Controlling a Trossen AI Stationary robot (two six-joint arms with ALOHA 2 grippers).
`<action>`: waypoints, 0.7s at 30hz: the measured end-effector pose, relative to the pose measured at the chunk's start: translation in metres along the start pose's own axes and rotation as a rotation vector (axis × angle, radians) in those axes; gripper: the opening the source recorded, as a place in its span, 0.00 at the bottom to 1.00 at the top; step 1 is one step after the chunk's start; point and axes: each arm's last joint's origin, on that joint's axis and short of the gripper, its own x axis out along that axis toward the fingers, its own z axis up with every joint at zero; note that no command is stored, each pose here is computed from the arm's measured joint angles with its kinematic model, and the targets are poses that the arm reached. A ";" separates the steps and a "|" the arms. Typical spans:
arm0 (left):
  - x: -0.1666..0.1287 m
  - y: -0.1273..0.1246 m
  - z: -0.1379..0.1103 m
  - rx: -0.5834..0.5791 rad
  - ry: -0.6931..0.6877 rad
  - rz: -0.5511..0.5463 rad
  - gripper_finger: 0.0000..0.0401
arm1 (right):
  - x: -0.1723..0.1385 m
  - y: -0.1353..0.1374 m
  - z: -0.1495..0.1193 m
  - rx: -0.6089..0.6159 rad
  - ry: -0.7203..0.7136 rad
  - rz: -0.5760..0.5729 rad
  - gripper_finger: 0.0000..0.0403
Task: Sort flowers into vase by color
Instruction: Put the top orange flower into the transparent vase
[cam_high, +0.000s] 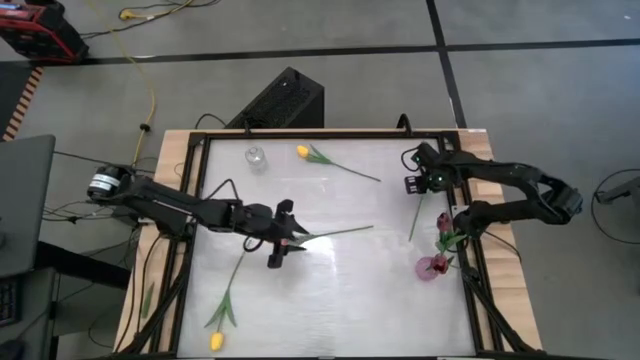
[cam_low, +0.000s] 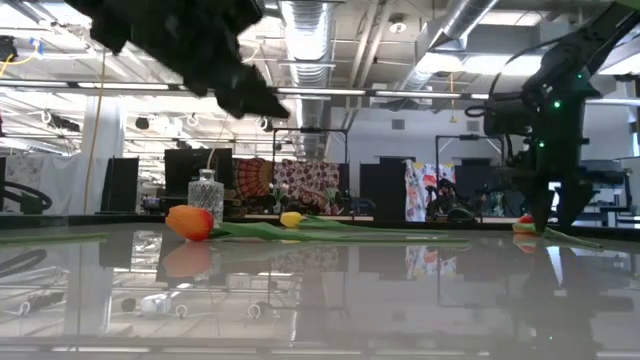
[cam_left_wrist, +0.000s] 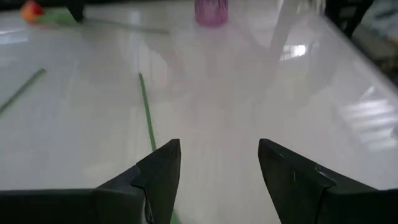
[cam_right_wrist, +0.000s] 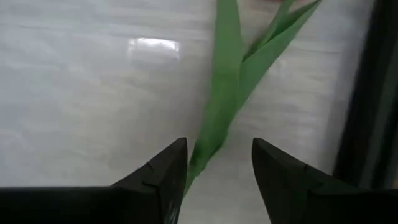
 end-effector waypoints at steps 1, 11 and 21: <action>-0.004 0.000 0.004 -0.013 -0.021 -0.002 0.51 | 0.002 0.000 -0.001 0.000 -0.001 0.010 0.50; -0.039 -0.005 0.019 -0.028 -0.114 -0.004 0.51 | 0.010 0.005 -0.008 -0.025 -0.035 0.054 0.24; -0.037 -0.001 -0.021 -0.015 -0.246 0.068 0.51 | -0.011 0.019 0.003 0.018 -0.195 0.211 0.06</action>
